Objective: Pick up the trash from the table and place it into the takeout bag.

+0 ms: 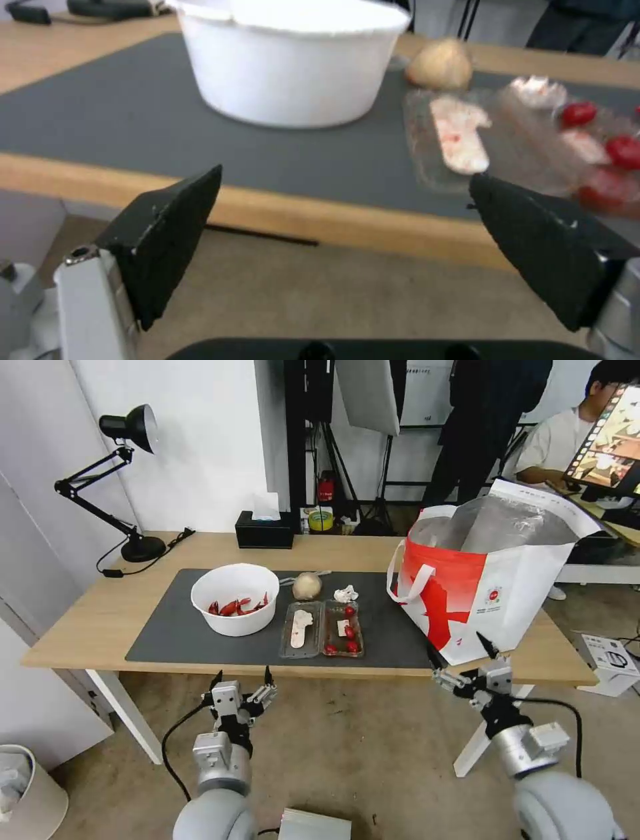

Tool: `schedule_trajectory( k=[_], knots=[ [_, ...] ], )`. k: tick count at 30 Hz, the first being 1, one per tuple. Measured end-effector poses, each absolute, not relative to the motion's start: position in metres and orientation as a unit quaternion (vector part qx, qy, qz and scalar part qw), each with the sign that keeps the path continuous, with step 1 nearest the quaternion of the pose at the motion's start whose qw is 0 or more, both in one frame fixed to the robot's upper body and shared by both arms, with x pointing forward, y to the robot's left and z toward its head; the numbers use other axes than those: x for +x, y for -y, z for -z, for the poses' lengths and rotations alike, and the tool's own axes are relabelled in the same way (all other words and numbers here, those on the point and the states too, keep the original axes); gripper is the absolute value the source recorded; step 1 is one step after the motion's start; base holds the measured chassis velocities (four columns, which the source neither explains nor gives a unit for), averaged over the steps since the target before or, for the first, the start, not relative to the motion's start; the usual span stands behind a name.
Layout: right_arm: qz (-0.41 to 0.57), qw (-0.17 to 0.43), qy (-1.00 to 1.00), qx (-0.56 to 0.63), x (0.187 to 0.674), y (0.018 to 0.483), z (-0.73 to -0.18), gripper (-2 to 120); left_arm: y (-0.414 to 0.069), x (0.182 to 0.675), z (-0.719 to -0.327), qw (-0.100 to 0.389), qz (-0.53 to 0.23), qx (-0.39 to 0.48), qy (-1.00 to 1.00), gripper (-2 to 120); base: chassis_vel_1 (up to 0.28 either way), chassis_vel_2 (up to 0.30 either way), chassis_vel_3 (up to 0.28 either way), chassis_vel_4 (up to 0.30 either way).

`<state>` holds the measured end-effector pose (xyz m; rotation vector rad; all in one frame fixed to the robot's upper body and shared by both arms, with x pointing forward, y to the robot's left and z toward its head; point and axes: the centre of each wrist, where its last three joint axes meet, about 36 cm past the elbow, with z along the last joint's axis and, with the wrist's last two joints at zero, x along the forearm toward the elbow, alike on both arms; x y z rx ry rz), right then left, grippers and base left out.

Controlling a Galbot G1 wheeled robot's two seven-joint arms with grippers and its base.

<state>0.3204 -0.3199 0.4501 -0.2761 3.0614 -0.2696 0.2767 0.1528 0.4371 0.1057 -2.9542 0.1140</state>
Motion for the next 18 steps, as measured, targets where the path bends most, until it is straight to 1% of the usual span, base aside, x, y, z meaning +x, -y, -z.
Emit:
schedule_trajectory(
  k=[10,18],
  knots=[
    [0.077,0.023,-0.993,-0.088,0.322,0.320,-0.448,100,-0.154,0.270,-0.446,0.101,-0.061,0.032,0.992,100,0.000,0.000,0.000,0.000],
    [0.072,0.025,-0.993,-0.090,0.321,0.316,-0.449,100,-0.154,0.269,-0.461,0.112,-0.135,0.025,0.984,100,0.000,0.000,0.000,0.000]
  ],
)
